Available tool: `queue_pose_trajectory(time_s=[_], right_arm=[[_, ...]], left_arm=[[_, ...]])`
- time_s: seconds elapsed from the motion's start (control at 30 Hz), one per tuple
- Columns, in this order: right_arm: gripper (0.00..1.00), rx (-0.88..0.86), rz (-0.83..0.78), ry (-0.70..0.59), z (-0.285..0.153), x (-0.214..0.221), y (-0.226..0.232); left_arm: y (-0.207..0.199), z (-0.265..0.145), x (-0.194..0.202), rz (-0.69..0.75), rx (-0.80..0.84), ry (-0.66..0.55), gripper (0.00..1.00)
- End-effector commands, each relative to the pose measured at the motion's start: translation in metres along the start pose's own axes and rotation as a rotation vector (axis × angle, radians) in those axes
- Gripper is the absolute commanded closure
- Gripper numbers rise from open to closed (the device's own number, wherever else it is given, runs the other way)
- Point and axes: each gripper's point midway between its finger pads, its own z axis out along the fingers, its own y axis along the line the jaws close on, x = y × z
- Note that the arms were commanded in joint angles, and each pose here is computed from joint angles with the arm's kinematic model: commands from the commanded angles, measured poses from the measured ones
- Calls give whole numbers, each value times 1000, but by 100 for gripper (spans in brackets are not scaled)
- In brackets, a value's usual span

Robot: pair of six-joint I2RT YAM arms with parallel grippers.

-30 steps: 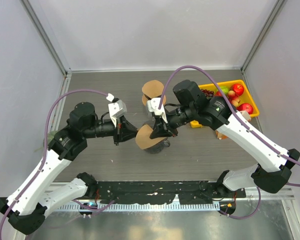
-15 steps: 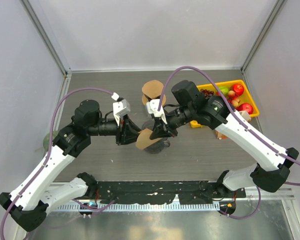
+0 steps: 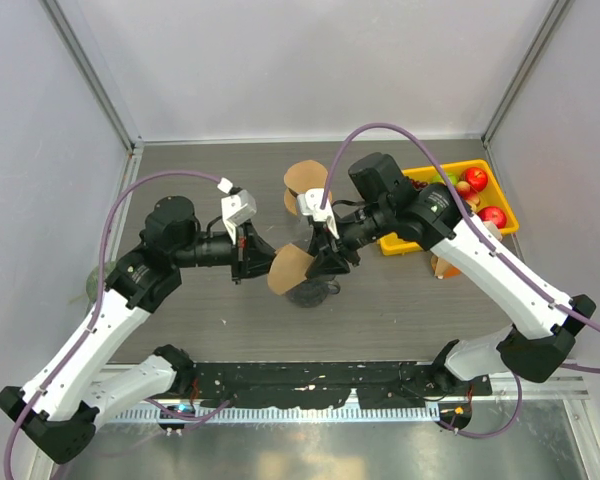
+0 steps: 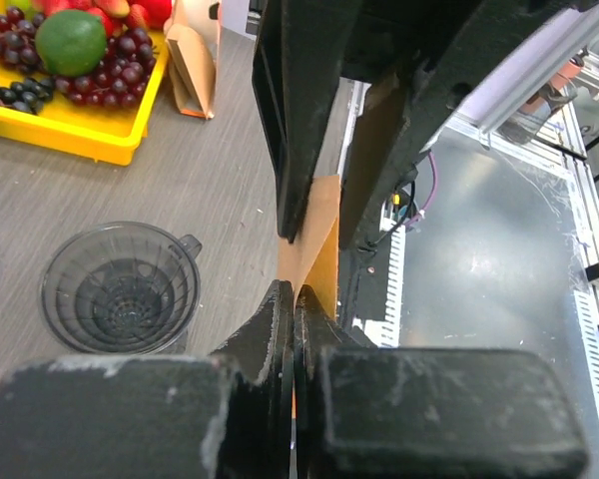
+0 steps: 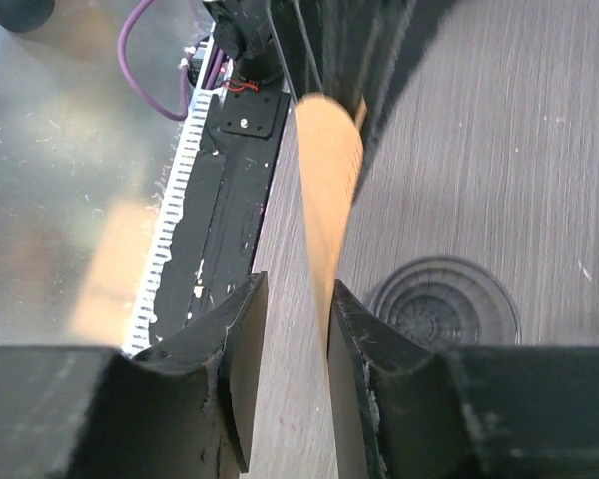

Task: Place the coffee filter in the dripper
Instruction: Adjust the coffee filter.

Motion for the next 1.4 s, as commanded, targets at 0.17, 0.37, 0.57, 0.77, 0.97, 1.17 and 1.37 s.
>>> queue_pose_trajectory(time_s=[0.17, 0.37, 0.57, 0.77, 0.97, 1.17, 1.37], right_arm=[[66, -21, 18, 26, -9, 13, 5], [95, -27, 16, 7, -9, 6, 5], [95, -38, 19, -32, -9, -5, 6], [95, -50, 17, -45, -10, -9, 9], [94, -64, 20, -60, -11, -14, 15], [95, -61, 24, -59, -9, -14, 12], [95, -61, 24, -62, -8, -14, 10]], left_arm=[[-18, -7, -26, 8, 76, -91, 100], [-17, -5, -26, -12, 84, -93, 100], [-15, 0, -19, -14, 81, -76, 68], [-9, 4, -18, -15, 55, -79, 62], [11, 5, -20, -17, -54, -99, 100], [-14, 7, -21, -6, 103, -106, 66], [-17, 11, -18, -17, 134, -99, 42]])
